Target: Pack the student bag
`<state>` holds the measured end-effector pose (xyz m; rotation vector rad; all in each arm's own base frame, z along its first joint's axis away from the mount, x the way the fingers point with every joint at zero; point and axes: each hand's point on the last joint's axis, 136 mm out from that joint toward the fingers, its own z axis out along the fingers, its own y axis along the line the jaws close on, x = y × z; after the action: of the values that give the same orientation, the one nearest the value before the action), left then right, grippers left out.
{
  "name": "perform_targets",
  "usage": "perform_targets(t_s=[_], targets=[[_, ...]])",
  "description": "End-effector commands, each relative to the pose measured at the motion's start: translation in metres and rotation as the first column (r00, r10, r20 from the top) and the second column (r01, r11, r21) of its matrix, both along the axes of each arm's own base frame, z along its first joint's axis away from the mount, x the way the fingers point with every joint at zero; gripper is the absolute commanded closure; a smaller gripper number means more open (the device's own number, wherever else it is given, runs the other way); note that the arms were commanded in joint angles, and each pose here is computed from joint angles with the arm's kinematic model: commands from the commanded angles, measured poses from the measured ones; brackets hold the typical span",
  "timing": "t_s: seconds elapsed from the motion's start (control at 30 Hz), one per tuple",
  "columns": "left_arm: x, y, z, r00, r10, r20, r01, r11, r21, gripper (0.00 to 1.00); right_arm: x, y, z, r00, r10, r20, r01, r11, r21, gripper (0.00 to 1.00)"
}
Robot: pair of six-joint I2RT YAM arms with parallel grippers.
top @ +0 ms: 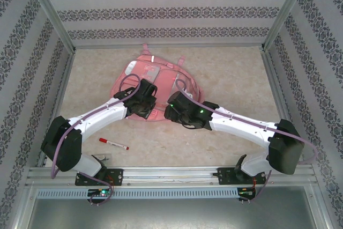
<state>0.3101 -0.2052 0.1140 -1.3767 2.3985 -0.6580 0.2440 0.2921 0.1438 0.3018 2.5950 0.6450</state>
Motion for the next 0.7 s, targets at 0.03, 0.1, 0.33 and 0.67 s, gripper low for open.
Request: perform_targets(t_s=[0.03, 0.1, 0.33, 0.67], targets=[[0.011, -0.010, 0.034, 0.995, 0.030, 0.099, -0.019, 0.993, -0.112, 1.00, 0.012, -0.012, -0.017, 0.992, -0.130, -0.001, 0.129, 0.987, -0.095, 0.55], [0.010, -0.010, 0.034, 0.994, 0.037, 0.102, -0.025, 0.992, -0.122, 1.00, 0.012, -0.005, -0.024, 0.991, -0.130, -0.028, 0.127, 0.987, -0.097, 0.55], [0.010, -0.014, 0.038, 0.994, 0.034, 0.108, -0.018, 0.989, -0.147, 1.00, 0.012, 0.025, -0.024, 0.993, -0.101, -0.056, 0.099, 0.994, -0.052, 0.54], [0.010, -0.016, 0.038, 0.994, 0.034, 0.107, -0.016, 0.985, -0.169, 1.00, 0.019, 0.023, -0.033, 0.996, -0.090, -0.013, 0.088, 0.989, -0.121, 0.52]])
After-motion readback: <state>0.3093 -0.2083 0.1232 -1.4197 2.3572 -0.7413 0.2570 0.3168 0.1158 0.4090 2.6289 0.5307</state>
